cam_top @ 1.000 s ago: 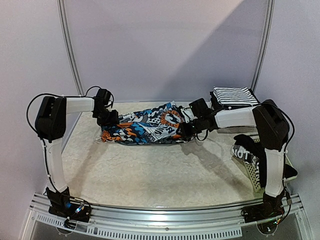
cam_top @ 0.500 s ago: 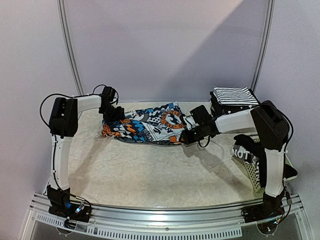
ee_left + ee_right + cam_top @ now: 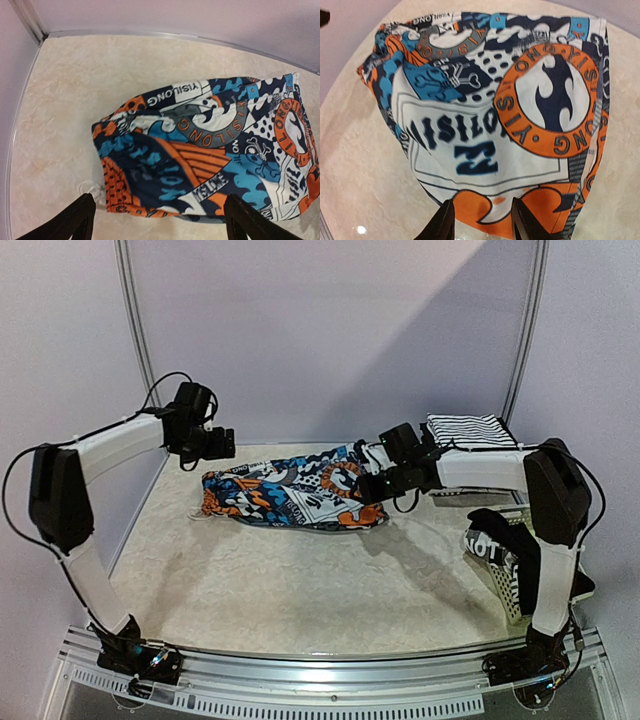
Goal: Fold and stack the mixed laundry pile
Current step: Smooth out the rectangle-folded shorts at the corner of the board, then move the rectangle-folded shorts to the corner of the board.
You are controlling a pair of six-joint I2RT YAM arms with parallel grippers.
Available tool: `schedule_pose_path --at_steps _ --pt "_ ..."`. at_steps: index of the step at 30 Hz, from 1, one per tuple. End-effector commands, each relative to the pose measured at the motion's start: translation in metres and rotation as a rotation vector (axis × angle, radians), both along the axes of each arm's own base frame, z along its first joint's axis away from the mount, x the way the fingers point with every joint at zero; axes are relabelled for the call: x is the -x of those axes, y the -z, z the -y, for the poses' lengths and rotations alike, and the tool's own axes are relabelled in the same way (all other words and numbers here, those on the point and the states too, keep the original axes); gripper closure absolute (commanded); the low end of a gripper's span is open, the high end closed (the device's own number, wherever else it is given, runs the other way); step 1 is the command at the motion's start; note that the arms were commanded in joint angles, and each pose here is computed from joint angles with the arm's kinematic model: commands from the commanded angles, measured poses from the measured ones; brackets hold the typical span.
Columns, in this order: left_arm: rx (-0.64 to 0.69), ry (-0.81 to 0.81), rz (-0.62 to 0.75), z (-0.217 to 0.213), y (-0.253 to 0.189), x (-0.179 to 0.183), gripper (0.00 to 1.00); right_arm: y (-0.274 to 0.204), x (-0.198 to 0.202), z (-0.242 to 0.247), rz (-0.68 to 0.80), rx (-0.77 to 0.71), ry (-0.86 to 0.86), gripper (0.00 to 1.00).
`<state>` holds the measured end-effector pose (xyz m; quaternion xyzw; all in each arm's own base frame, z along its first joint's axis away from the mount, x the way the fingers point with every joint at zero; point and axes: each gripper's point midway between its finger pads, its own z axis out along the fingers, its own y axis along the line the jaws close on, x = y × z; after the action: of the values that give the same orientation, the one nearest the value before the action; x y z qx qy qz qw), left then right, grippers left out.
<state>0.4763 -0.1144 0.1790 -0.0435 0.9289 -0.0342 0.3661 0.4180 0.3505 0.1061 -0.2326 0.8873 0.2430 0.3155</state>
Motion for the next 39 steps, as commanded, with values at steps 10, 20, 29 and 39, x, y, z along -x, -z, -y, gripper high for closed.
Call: schedule_pose_path --at_steps 10,20,29,39 --pt "0.297 -0.122 -0.092 -0.019 0.108 0.085 0.25 -0.016 -0.049 -0.076 -0.102 -0.227 -0.191 0.57" --pt "0.468 -0.202 -0.041 -0.038 0.145 0.06 0.34 0.031 -0.064 -0.073 -0.269 -0.298 -0.173 0.58" --pt "0.517 -0.242 -0.043 -0.04 0.164 0.041 0.43 0.06 -0.071 -0.051 -0.326 -0.269 -0.113 0.58" --pt "0.504 -0.206 -0.037 -0.036 0.162 0.025 0.86 0.105 -0.062 -0.021 -0.419 -0.194 -0.022 0.61"
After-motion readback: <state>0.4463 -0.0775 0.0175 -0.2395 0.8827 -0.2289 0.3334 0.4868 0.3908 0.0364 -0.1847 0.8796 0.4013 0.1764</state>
